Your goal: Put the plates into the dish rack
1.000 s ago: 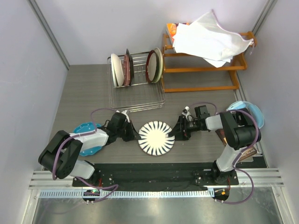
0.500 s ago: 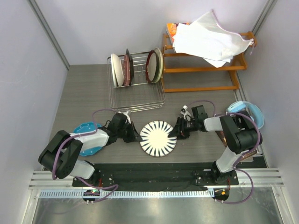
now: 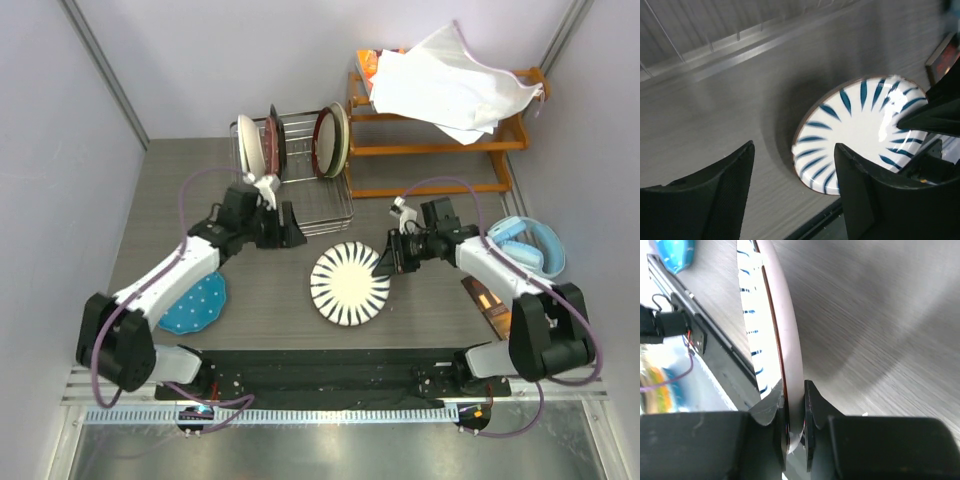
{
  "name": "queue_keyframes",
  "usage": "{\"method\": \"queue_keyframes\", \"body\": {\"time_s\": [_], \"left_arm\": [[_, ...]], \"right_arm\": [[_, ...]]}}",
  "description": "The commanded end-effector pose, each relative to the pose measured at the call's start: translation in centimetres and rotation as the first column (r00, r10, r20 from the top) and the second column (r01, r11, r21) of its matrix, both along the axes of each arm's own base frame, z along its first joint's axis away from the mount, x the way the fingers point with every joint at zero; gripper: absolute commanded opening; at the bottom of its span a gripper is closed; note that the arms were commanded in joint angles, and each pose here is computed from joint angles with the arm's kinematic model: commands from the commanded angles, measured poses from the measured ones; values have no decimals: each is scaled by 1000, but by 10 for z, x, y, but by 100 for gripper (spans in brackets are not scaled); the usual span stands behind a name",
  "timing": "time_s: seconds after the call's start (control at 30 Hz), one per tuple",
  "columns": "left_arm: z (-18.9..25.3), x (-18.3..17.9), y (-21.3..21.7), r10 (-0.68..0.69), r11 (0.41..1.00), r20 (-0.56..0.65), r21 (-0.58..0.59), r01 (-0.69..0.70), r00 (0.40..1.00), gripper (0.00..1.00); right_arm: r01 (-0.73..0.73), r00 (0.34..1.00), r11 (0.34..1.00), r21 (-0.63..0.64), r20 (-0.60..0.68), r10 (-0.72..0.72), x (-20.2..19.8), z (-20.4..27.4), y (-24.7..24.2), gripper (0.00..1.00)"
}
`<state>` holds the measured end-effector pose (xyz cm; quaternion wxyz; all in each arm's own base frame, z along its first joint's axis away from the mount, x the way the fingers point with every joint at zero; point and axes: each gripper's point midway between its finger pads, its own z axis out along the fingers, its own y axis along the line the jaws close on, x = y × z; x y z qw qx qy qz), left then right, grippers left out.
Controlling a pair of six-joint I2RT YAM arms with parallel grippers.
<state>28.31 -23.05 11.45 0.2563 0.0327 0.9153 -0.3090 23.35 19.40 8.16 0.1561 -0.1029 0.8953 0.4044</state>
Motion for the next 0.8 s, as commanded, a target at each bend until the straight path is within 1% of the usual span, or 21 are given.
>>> {"method": "queue_keyframes", "body": {"time_s": [0.0,0.03,0.07,0.1,0.13,0.17,0.2,0.23,0.27,0.3,0.37,0.4,0.47,0.5,0.53,0.57,0.6,0.63,0.67,0.7,0.77], "left_arm": [[118,30,37,-56,994,388,105,16,920,68],[154,44,50,-21,989,476,137,-51,879,70],[167,50,61,-1,982,513,162,-96,858,74],[184,57,72,30,970,558,184,-159,830,75],[203,68,94,86,937,616,218,-274,783,81],[209,76,110,121,912,641,230,-340,758,82],[218,82,122,146,893,677,225,-391,722,83],[212,87,143,164,844,694,270,-464,701,87],[212,91,163,204,803,707,275,-528,678,90],[216,94,176,234,778,725,260,-573,647,91],[208,95,202,290,738,720,252,-626,631,91],[210,93,208,307,735,723,233,-637,619,92],[204,89,215,336,737,710,210,-642,618,91],[206,88,216,338,740,718,197,-643,609,91],[212,84,217,337,743,734,178,-645,590,91],[203,81,215,316,753,733,192,-629,602,91],[209,81,214,310,758,757,168,-630,575,91],[213,76,213,300,766,773,154,-624,559,91],[214,75,212,290,772,782,150,-618,552,91],[209,75,209,273,783,787,151,-603,553,91],[210,73,205,255,799,795,148,-583,551,91]], "right_arm": [[-189,933,982,16,316,174,10,118,4,1],[-198,899,980,16,401,175,23,157,7,1],[-187,883,982,14,440,162,32,175,9,1],[-172,842,985,17,522,138,52,211,13,1],[-136,841,990,39,533,95,64,228,15,1],[-72,821,997,30,570,42,83,244,13,1],[-27,749,998,55,663,-16,102,285,15,1],[39,746,997,67,662,-73,123,290,17,1],[159,696,986,56,702,-152,147,302,7,1],[206,609,974,97,766,-205,165,332,7,1],[308,532,947,96,808,-255,195,339,15,1],[464,401,874,142,847,-350,218,363,-2,1],[542,326,825,163,864,-385,237,365,15,1],[626,202,742,240,869,-452,245,392,5,1],[643,169,719,265,866,-470,247,396,19,1],[681,157,693,236,877,-453,261,382,29,1],[697,90,655,293,869,-486,263,406,32,1],[753,42,584,303,864,-502,266,407,26,1],[763,60,587,272,874,-483,276,389,47,1],[761,20,570,308,868,-496,277,402,48,1],[765,16,568,305,872,-489,284,395,58,1]]}}
